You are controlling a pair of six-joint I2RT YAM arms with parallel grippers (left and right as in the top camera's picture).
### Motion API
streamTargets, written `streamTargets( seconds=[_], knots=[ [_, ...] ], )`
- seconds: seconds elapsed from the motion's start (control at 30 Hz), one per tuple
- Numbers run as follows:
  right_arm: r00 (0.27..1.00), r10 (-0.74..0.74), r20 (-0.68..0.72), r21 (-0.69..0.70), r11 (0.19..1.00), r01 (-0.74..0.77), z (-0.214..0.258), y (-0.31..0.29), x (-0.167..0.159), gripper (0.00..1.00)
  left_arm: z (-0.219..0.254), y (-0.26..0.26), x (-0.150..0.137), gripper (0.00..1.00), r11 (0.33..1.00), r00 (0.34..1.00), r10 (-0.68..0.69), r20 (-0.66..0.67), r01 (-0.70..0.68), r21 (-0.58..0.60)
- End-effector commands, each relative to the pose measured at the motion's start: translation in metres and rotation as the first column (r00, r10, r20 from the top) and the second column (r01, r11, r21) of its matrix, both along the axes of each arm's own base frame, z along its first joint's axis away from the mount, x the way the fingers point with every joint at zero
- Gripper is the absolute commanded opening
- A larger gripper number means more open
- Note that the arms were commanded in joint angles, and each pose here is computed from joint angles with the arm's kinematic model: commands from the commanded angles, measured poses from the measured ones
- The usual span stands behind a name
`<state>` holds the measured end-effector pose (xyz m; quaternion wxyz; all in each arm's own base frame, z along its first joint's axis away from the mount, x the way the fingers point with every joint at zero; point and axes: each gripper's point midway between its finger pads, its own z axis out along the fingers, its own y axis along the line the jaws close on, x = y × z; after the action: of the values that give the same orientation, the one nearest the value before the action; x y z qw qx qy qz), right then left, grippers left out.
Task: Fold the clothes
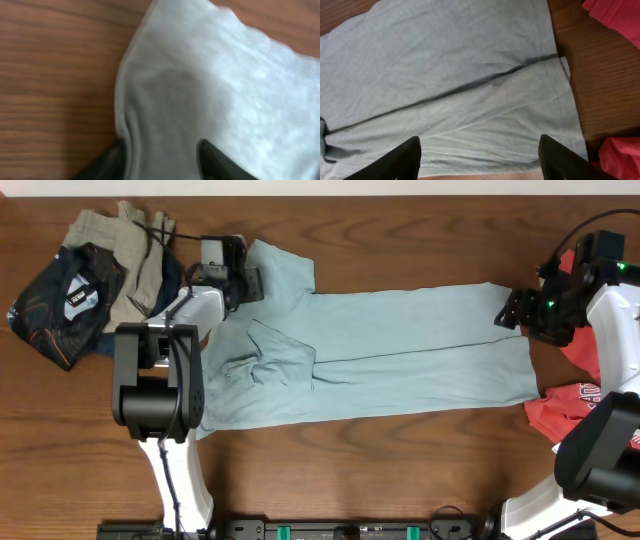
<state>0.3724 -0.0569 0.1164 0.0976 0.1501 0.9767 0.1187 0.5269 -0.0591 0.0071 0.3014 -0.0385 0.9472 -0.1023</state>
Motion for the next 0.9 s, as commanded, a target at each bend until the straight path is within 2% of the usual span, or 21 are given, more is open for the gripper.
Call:
streamTargets(
  seconds=[0.0,0.07,0.13,0.47,0.67,0.87],
  knots=[
    [0.999,0.031,0.014,0.002,1.000,-0.031,0.003,0.007,0.003,0.73,-0.026,-0.006,-0.015,0.26,1.000,0.997,-0.019,-0.076,0.018,-0.015],
    [0.999,0.031,0.018,0.000,1.000,-0.031,0.003,0.006,0.004,0.73,-0.027,-0.005,-0.015,0.13,1.000,0.997,-0.016,-0.078,0.015,-0.015],
    [0.999,0.031,0.029,-0.003,1.000,-0.031,0.004,0.006,0.006,0.73,-0.024,-0.004,-0.015,0.06,1.000,0.997,-0.016,-0.074,0.015,-0.015],
    [0.983,0.054,0.174,-0.046,0.998,-0.047,0.009,0.004,0.044,0.71,0.042,0.000,-0.010,0.06,0.999,1.000,0.021,0.013,-0.021,-0.042],
    [0.967,0.068,0.245,-0.133,0.990,-0.036,-0.003,-0.004,0.076,0.71,0.066,0.001,-0.031,0.06,0.997,0.998,0.053,-0.037,-0.056,-0.062],
    [0.954,0.063,0.292,-0.181,0.983,-0.009,-0.030,-0.015,0.108,0.72,0.062,0.003,-0.056,0.06,0.996,0.988,0.063,-0.139,-0.071,-0.056]
  ],
)
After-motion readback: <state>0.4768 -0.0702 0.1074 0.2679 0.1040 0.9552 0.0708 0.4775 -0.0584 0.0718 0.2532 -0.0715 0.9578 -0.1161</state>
